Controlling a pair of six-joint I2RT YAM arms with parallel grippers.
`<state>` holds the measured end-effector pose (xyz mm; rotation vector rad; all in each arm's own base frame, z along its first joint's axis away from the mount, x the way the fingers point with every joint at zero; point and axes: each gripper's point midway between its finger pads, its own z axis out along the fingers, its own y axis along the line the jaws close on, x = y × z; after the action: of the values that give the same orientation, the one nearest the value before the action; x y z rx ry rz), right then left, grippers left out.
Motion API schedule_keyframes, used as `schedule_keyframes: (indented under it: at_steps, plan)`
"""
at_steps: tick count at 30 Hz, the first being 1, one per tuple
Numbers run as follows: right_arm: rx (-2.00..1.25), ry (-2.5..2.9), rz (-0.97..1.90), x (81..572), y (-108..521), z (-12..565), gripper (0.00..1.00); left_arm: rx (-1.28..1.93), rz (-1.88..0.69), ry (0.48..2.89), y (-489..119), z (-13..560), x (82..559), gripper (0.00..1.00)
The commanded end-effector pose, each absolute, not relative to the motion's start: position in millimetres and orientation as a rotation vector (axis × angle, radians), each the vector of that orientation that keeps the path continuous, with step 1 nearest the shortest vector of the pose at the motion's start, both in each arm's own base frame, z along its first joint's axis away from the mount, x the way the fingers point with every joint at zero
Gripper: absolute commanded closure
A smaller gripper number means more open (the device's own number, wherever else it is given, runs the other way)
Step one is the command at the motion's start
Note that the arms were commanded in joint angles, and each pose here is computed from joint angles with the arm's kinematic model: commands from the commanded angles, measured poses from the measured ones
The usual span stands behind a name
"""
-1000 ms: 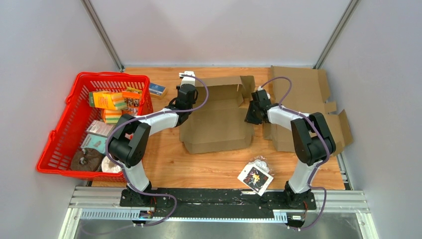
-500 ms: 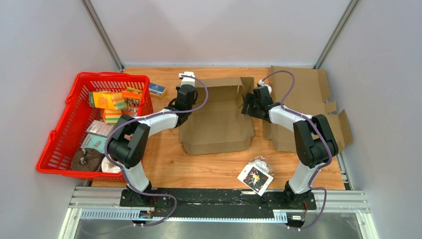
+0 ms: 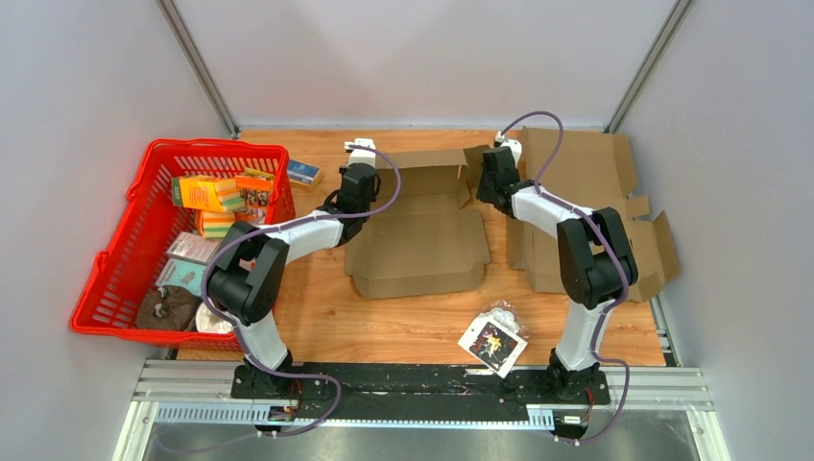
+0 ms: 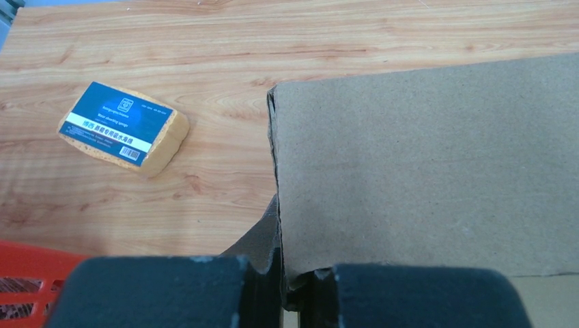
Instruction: Fold the paper box
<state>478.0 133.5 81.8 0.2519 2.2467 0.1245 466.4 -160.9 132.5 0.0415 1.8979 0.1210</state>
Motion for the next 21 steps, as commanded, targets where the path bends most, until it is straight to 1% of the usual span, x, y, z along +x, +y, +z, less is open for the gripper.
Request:
schedule_keyframes:
  at_steps: [1, 3, 6, 13, 18, 21]
  plan:
    - [0.249, 2.167, 0.066, 491, 129, 99, 0.87, 0.069, 0.118, 1.895, -159, 139, 462, 1.0]
    - [0.238, 2.152, 0.029, 488, 127, 109, 0.95, 0.073, 0.114, 1.894, -159, 139, 462, 1.0]
    - [0.242, 2.159, 0.011, 478, 127, 121, 1.0, 0.074, 0.108, 1.893, -160, 139, 462, 1.0]
    - [0.314, 2.236, 0.064, 456, 137, 136, 1.0, 0.072, 0.104, 1.891, -160, 139, 462, 1.0]
    - [0.335, 2.308, 0.071, 443, 142, 135, 1.0, 0.07, 0.101, 1.891, -161, 139, 461, 1.0]
    - [0.396, 2.353, 0.145, 436, 150, 130, 1.0, 0.07, 0.099, 1.893, -161, 138, 461, 1.0]
